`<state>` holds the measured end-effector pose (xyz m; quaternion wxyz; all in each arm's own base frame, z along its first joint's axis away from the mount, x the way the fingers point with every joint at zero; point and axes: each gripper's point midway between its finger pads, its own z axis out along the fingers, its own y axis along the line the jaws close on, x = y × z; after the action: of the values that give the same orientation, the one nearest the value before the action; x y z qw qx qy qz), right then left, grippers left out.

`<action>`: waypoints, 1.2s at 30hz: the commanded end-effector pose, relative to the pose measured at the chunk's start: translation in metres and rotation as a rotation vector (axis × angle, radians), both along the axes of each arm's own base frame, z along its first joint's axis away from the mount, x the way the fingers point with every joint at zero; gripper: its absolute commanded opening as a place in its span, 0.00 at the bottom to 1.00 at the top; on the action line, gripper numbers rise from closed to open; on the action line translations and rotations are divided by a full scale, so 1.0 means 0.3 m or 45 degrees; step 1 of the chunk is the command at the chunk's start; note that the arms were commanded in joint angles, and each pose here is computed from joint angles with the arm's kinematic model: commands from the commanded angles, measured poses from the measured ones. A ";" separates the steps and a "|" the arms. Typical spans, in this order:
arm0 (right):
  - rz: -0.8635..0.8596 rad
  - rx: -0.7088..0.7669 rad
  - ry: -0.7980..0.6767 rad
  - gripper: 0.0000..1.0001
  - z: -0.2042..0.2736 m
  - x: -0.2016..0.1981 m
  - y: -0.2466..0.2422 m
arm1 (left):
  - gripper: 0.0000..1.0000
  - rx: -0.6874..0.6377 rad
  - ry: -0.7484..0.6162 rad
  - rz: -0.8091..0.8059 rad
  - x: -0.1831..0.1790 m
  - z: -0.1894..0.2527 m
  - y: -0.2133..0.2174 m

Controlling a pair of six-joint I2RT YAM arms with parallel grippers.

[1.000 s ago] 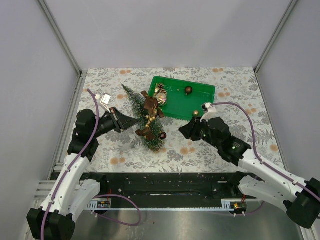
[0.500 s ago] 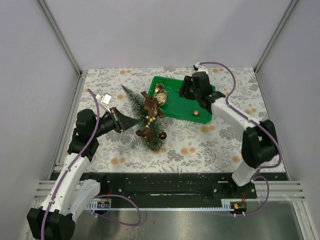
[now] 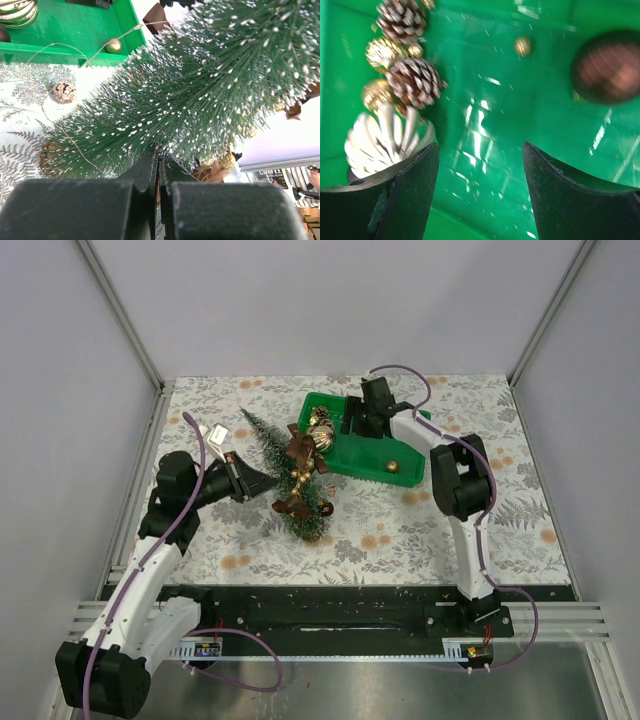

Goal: Decorate the small christmas tree

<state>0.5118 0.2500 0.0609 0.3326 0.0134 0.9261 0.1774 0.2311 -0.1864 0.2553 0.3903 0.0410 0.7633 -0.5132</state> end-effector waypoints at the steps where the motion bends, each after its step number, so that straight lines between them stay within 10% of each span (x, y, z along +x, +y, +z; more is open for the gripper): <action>1: 0.061 0.167 -0.254 0.75 0.209 0.162 0.114 | 0.00 0.008 -0.034 -0.042 -0.008 0.024 -0.006; 12: -0.028 0.166 -0.169 0.72 0.063 0.246 0.145 | 0.00 -0.005 -0.019 -0.053 -0.018 0.017 -0.008; 26: -0.254 -0.085 -0.175 0.76 0.153 -0.252 -0.247 | 0.00 -0.025 -0.047 -0.057 -0.030 0.029 -0.010; 36: -0.267 -0.355 -0.053 0.76 0.014 -0.296 -0.352 | 0.00 -0.032 -0.060 -0.060 -0.035 0.042 -0.012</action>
<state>0.4190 0.1625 0.0788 0.3772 0.0720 0.9203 0.0747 0.2251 -0.1880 0.2595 0.3880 0.0506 0.7580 -0.5219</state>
